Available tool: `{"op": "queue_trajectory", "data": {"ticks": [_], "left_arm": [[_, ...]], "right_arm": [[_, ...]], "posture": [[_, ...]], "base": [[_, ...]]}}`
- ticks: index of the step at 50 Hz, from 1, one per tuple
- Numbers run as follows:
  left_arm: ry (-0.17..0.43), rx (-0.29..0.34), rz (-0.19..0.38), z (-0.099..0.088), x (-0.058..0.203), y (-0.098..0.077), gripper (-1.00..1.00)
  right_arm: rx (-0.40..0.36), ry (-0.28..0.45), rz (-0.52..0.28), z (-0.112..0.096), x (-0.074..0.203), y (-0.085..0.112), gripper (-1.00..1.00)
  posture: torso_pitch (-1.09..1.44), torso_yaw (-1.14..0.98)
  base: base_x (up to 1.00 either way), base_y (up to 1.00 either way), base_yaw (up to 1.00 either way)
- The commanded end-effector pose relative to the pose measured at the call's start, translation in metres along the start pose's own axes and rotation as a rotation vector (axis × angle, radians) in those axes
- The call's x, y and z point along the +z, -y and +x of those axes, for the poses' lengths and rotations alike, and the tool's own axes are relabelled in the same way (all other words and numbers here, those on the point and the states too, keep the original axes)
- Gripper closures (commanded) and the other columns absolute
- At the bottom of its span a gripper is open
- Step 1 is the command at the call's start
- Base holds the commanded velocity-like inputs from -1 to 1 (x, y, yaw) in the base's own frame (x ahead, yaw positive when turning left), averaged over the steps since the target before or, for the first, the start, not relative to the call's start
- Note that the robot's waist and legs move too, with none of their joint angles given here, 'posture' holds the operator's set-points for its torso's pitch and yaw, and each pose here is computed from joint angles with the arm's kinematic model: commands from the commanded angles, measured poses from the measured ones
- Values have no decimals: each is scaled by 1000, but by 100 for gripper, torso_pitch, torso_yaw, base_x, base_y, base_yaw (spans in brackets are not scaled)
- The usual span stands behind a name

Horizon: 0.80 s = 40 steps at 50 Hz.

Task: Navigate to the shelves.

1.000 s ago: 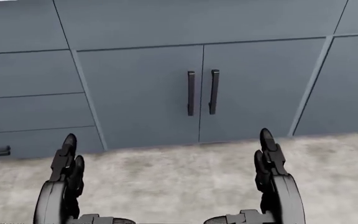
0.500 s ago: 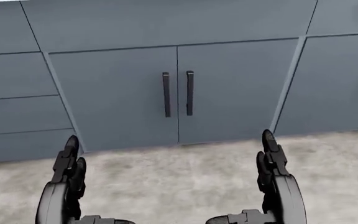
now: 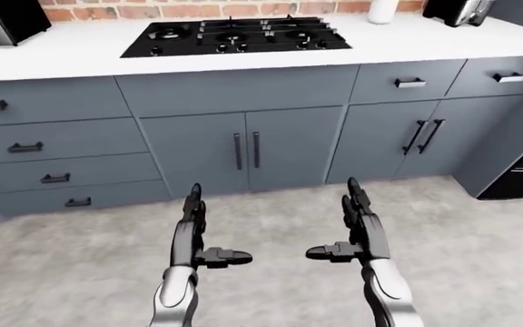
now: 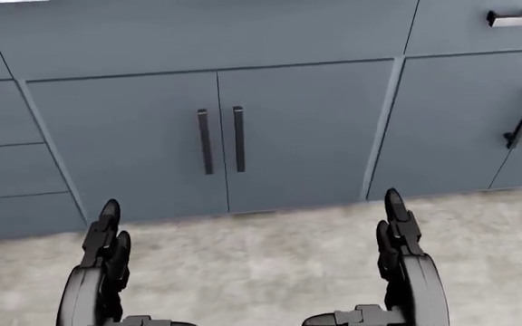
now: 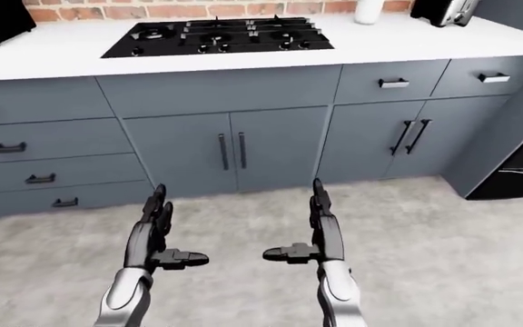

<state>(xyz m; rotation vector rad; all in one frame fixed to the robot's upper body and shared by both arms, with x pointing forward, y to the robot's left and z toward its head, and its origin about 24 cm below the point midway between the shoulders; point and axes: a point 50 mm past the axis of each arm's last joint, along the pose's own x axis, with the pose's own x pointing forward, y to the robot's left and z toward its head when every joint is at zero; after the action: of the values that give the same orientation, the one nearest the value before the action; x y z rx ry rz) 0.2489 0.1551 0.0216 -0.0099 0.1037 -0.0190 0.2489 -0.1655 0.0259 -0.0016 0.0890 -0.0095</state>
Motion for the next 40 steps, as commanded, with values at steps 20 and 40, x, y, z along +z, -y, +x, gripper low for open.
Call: {"op": "queue_trajectory", "data": {"ticks": [20,40], "left_arm": [[104,19,10,3,20,-5,-100],[104,19,10,3,20,-5,-100]], "right_arm": [[29,97,1,2,20,-7,-100],[32,97,-2,3,19,-8,-100]], "posture": [[0,0],[0,0]], "base": [[0,-24,0],[0,-27,0]]}}
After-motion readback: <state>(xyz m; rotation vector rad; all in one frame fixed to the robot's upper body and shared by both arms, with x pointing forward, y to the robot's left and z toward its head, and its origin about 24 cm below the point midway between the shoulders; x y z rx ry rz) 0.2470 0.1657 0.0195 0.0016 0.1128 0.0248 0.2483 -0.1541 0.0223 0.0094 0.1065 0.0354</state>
